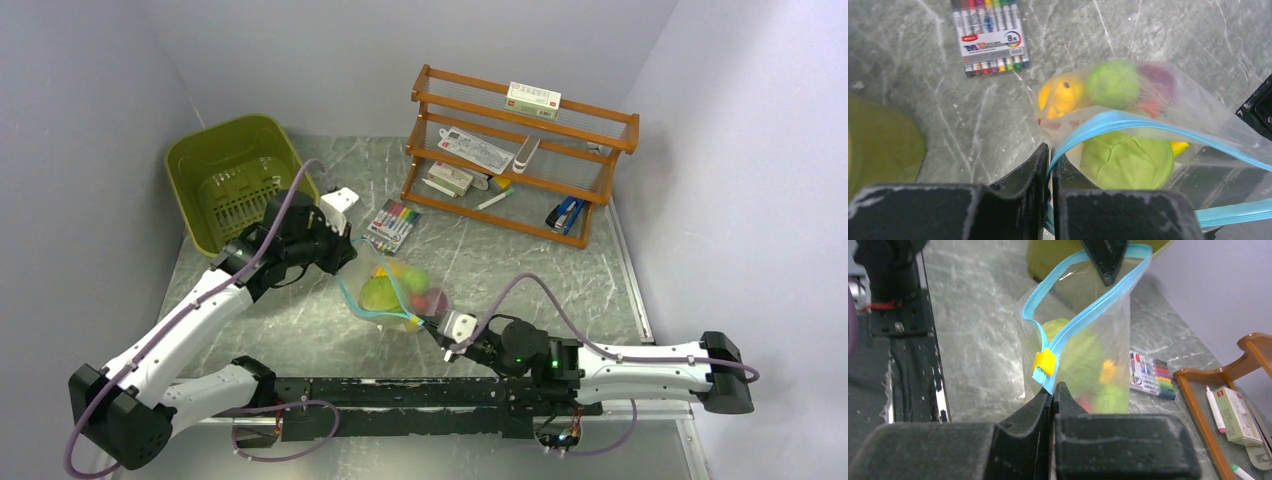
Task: Place the food in the zip-top bag and seal the zipper
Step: Zip the zipper food storage bag.
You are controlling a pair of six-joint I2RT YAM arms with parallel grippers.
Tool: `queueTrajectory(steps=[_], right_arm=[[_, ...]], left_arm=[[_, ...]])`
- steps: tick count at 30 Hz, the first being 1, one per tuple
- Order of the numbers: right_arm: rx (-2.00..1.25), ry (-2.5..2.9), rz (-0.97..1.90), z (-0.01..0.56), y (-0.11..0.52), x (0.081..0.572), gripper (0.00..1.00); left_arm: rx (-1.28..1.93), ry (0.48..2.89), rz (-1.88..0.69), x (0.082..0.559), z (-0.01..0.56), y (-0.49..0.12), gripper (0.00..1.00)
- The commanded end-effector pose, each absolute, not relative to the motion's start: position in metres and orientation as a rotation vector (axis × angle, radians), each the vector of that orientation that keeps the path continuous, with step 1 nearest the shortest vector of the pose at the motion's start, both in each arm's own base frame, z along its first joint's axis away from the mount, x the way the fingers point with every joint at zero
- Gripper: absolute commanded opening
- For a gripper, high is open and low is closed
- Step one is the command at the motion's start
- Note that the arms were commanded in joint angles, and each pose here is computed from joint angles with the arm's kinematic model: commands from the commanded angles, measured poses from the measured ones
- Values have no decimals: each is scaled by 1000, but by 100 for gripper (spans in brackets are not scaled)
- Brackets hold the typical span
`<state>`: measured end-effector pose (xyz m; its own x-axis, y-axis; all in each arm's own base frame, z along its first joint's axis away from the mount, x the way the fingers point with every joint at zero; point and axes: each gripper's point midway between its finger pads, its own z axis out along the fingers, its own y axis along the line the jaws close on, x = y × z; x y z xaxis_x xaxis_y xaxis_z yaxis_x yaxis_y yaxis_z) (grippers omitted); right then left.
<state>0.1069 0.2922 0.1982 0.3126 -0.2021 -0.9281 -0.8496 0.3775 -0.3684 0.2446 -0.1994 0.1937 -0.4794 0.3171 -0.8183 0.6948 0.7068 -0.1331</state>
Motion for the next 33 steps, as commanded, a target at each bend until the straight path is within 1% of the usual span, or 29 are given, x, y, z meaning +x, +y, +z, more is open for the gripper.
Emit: queueTrajectory(steps=[1, 4, 6, 8, 9, 10, 11, 15, 17, 20, 21, 26, 33], right_arm=[[-947, 1106, 706, 254, 285, 102, 0], [-914, 1127, 736, 258, 280, 102, 0], [-924, 1148, 758, 256, 281, 99, 0], [-950, 1170, 783, 252, 285, 94, 0], [-956, 1182, 791, 250, 286, 94, 0], [-957, 1193, 798, 248, 288, 93, 0], [-956, 1205, 800, 245, 289, 93, 0], [-894, 1251, 818, 251, 289, 98, 0], [-895, 1252, 835, 259, 292, 98, 0], [-899, 1291, 849, 269, 297, 102, 0], [-896, 1308, 851, 270, 299, 104, 0], [-855, 1359, 908, 280, 307, 109, 0], [-833, 1474, 998, 276, 324, 121, 0]], left_arm=[[629, 2107, -471, 244, 228, -172, 7], [664, 2039, -499, 233, 250, -171, 7], [743, 1937, -563, 223, 271, -179, 9], [844, 1811, -612, 210, 291, -186, 23], [888, 1743, -617, 205, 301, -187, 34], [942, 1670, -626, 197, 309, -189, 43], [1007, 1596, -632, 189, 315, -191, 50], [1259, 1298, -608, 160, 329, -197, 66], [1346, 1178, -649, 146, 337, -205, 71], [1438, 1031, -768, 127, 342, -220, 74], [1454, 1017, -804, 125, 340, -224, 75], [1460, 1058, -865, 131, 329, -231, 74], [1494, 966, -1019, 118, 329, -243, 72]])
